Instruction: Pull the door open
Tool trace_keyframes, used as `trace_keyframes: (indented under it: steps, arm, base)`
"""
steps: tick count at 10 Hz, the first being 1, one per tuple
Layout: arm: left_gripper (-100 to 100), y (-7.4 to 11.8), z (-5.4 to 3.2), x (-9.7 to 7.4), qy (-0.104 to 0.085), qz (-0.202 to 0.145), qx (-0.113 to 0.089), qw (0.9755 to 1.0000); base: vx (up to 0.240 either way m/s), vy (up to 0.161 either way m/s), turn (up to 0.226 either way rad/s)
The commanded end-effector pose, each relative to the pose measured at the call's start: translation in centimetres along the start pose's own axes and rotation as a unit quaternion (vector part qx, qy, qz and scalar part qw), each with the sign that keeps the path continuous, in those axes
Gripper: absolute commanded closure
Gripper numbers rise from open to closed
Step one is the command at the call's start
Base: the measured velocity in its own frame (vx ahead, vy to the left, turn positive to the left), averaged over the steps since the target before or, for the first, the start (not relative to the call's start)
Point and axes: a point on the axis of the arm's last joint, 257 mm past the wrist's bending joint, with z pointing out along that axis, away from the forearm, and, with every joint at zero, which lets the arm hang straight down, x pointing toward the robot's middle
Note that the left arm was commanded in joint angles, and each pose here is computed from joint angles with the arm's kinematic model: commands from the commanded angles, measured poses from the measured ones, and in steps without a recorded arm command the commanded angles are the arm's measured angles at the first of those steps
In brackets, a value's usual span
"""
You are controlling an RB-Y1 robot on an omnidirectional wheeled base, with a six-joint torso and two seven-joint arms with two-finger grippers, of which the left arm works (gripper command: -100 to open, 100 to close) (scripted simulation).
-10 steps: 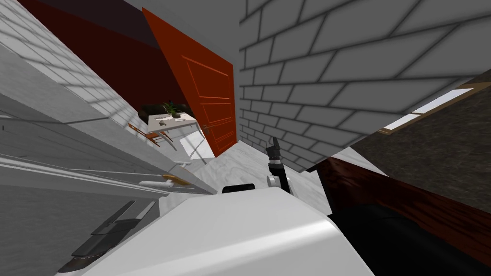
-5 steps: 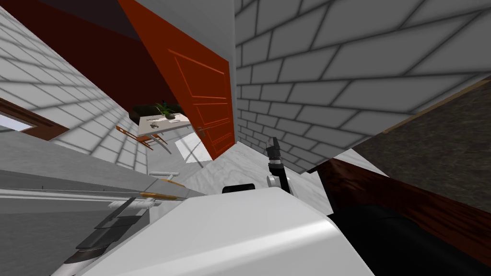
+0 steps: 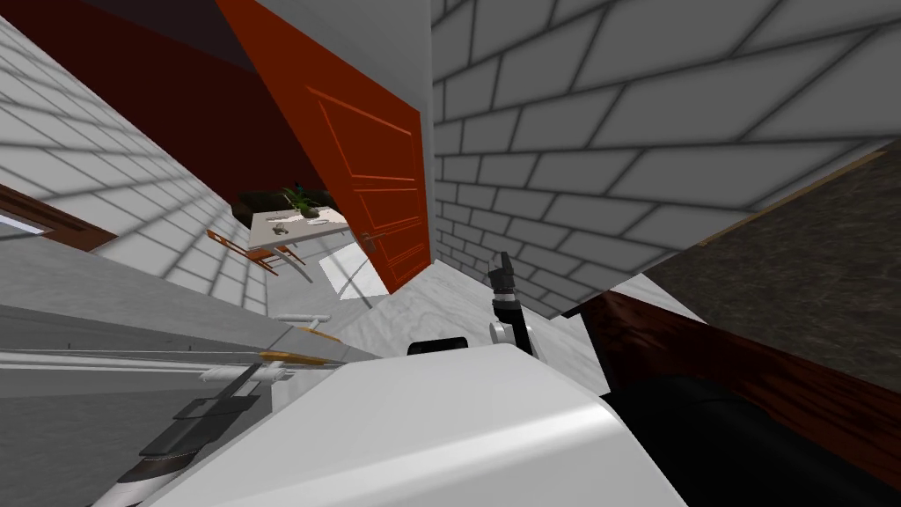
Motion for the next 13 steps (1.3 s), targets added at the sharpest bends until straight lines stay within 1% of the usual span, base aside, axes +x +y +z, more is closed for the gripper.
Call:
trace_keyframes:
  steps: [1,2,3,4,5,8,9,10,12,13]
  arm:
    - [100,0.2,-0.15,0.1,0.000,-0.002,-0.002,1.0000]
    - [100,0.2,-0.15,0.1,0.000,-0.002,-0.002,1.0000]
    - [100,0.6,0.95,0.3,0.003,-0.002,-0.005,1.0000]
    - [100,0.8,1.37,0.4,0.006,-0.003,-0.005,1.0000]
    - [100,1.1,2.35,1.1,0.017,-0.004,-0.004,0.9998]
    - [100,1.1,2.35,1.1,0.017,-0.004,-0.004,0.9998]
    - [100,1.0,3.40,2.6,0.042,-0.005,0.004,0.9991]
    - [100,0.9,3.50,3.1,0.052,-0.005,0.007,0.9986]
    - [100,0.9,3.50,3.1,0.052,-0.005,0.007,0.9986]
    - [100,0.4,3.26,4.0,0.071,-0.005,0.014,0.9974]
  base:
    - [0.000,0.000,0.000]
    - [0.000,0.000,0.000]
    - [0.046,-0.036,-0.143]
    - [0.068,-0.058,-0.117]
    - [0.082,-0.064,-0.158]
    - [0.034,-0.023,-0.044]
    - [-0.008,-0.013,-0.151]
    - [-0.042,0.001,-0.141]
    - [-0.036,0.014,-0.013]
    - [-0.128,0.057,-0.007]
